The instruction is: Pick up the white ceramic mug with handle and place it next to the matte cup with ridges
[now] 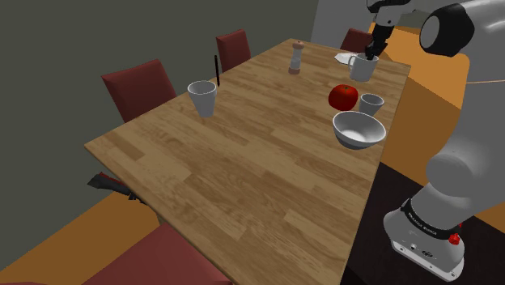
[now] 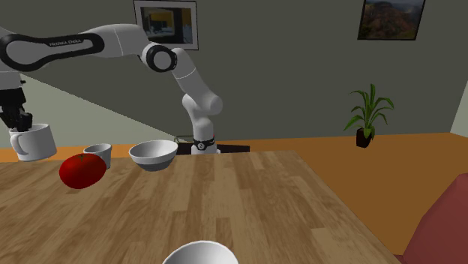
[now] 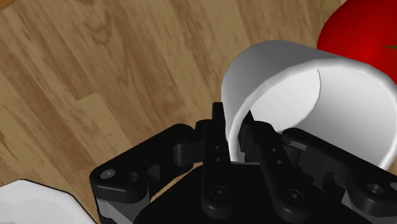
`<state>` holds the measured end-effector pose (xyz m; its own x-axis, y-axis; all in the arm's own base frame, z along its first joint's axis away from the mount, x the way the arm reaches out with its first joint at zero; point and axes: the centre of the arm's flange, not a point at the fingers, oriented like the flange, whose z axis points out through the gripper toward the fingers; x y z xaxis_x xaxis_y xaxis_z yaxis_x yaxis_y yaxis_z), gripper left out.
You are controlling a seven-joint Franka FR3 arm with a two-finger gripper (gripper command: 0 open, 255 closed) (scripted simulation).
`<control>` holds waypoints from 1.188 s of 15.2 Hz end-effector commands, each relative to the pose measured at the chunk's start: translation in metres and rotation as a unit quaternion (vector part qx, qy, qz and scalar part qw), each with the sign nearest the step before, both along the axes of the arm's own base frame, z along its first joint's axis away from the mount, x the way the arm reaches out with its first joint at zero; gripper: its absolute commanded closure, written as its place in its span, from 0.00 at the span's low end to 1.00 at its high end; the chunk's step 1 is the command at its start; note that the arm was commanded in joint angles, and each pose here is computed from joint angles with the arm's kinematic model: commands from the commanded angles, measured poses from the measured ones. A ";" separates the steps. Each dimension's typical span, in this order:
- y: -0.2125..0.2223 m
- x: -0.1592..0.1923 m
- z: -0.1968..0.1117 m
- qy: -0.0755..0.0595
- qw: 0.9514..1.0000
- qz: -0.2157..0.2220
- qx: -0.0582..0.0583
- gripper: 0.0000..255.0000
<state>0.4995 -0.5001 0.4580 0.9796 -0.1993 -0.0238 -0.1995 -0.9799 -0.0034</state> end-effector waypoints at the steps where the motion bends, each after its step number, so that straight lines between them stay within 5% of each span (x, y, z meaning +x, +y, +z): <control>1: 0.000 0.001 -0.010 0.000 1.000 0.000 0.000 1.00; 18: 0.000 0.001 -0.099 0.000 1.000 0.000 0.000 1.00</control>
